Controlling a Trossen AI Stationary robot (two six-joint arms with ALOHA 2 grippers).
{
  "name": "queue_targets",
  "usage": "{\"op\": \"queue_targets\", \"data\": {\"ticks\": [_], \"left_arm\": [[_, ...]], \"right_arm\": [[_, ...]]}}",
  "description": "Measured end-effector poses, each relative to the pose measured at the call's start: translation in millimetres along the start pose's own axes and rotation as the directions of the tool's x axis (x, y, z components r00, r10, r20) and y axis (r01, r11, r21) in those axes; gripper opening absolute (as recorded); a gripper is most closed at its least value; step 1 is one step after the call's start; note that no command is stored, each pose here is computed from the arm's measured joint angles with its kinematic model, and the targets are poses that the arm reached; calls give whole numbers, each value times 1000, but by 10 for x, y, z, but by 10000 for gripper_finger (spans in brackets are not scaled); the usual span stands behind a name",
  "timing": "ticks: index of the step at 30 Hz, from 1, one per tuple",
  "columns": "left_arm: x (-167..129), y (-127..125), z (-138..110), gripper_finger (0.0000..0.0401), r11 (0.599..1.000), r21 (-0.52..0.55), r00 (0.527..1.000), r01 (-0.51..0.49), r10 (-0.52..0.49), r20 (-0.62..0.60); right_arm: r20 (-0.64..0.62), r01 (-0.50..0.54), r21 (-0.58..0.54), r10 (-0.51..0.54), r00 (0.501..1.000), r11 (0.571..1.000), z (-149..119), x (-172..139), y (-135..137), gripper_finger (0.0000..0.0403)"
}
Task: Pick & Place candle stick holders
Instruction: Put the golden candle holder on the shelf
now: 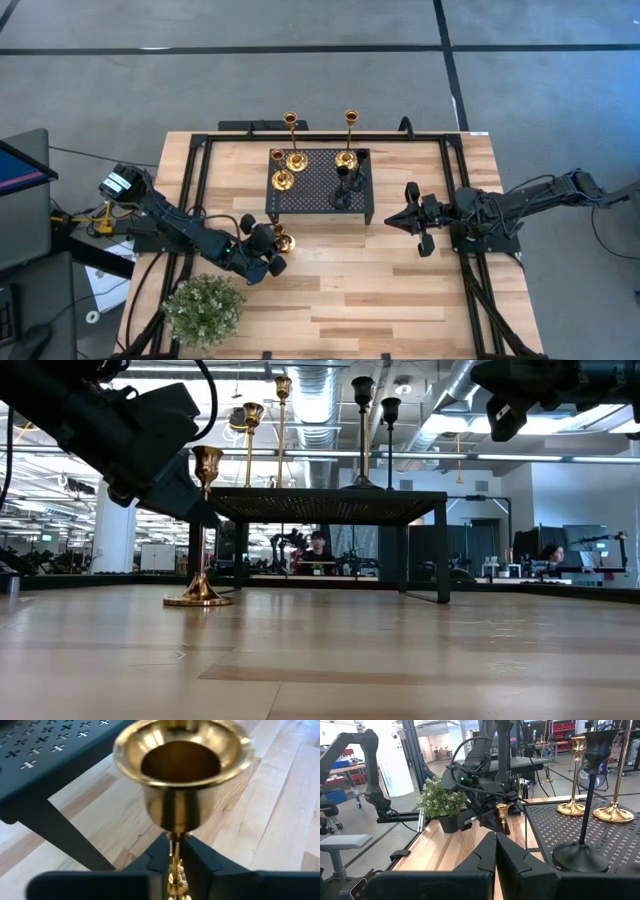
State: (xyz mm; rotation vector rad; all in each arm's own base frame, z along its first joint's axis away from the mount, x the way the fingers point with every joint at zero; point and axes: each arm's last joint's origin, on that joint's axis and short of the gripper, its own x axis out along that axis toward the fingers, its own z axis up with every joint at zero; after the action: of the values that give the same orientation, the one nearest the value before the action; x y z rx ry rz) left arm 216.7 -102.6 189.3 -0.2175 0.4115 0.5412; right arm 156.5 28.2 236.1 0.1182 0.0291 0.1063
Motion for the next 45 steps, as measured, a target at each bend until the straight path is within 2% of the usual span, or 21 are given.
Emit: {"op": "queue_targets", "data": {"ticks": [3,6,10,16,21,27,30,34,37,45], "left_arm": [[0,-3,4,23,1000,-2,1000,2,-2,2],[-3,-5,6,17,1000,-3,1000,11,-11,-5],[-18,-33,26,26,996,-31,995,86,-87,-48],[-135,-90,141,15,970,-78,966,229,-236,-103],[-344,-165,469,15,925,-99,926,367,-373,-51],[-575,-173,926,15,897,-28,896,442,-440,61],[-651,-130,1135,15,899,8,894,438,-436,100],[-685,-21,1385,15,923,27,918,383,-384,102],[-620,74,1513,15,946,15,940,325,-325,105],[-389,360,1786,16,970,3,961,242,-240,135]], "right_arm": [[0,0,0,0,1000,1000,0,0,0,0],[-1,0,0,0,1000,1000,-1,0,0,0],[-3,1,0,-1,1000,1000,-3,0,-1,0],[-5,-3,2,3,1000,1000,-4,0,3,0],[-10,-8,3,8,1000,1000,-9,0,4,0],[-11,-8,3,8,1000,1000,-10,0,4,0],[-11,-8,3,8,1000,1000,-10,0,4,0],[-12,-8,3,8,1000,1000,-11,0,4,0],[-12,-8,3,8,1000,1000,-11,0,4,0],[-11,-8,3,8,1000,1000,-11,0,4,0]]}}
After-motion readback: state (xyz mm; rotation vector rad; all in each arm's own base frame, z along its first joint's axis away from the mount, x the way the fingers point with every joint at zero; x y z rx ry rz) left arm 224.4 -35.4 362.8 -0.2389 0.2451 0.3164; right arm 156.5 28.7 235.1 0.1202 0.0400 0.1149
